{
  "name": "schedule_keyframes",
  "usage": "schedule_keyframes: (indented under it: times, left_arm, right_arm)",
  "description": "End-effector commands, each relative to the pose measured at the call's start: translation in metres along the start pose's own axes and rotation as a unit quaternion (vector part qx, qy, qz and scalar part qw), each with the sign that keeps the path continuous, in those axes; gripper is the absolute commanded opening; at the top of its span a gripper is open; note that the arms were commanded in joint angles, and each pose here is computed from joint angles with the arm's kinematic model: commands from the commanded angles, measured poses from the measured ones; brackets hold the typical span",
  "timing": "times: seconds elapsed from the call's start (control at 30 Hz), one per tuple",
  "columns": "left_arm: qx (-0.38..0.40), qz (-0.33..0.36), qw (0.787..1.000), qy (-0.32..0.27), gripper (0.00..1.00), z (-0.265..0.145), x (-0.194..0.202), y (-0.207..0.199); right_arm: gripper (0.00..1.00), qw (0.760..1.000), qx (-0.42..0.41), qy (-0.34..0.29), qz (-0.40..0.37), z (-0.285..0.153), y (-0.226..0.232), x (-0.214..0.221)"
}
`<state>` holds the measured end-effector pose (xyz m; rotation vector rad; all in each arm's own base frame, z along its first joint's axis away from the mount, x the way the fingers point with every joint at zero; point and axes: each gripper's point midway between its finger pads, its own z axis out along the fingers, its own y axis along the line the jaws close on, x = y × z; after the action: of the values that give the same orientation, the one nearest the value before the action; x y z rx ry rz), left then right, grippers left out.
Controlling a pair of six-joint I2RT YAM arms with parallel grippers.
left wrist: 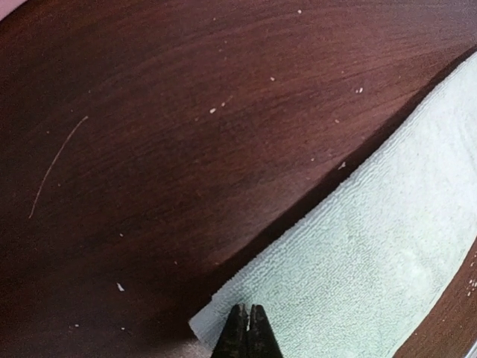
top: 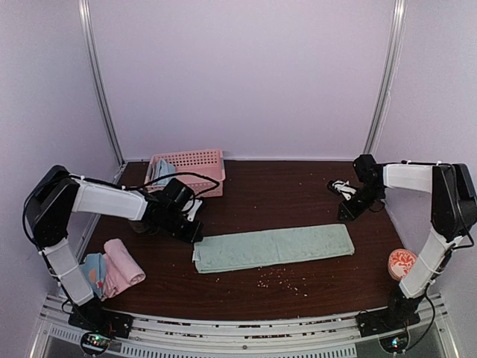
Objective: Roll the towels
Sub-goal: Adjust the towel at the center of the board.
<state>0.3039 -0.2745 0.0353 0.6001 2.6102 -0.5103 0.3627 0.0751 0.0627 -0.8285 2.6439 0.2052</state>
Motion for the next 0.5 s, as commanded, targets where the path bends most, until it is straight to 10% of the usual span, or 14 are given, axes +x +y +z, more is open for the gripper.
schedule_keyframes:
  times: [0.0,0.47]
  left_arm:
    - [-0.011,-0.005,1.000,0.003,0.00,0.013,0.006,0.009]
    - [-0.065,-0.012,0.997,0.034,0.00,0.030,0.032,0.035]
  right_arm:
    - [0.23,0.999,-0.015,0.035,0.009,0.014,0.006,0.018]
    - [0.23,0.993,0.069,0.089,0.040,0.044,-0.036,0.023]
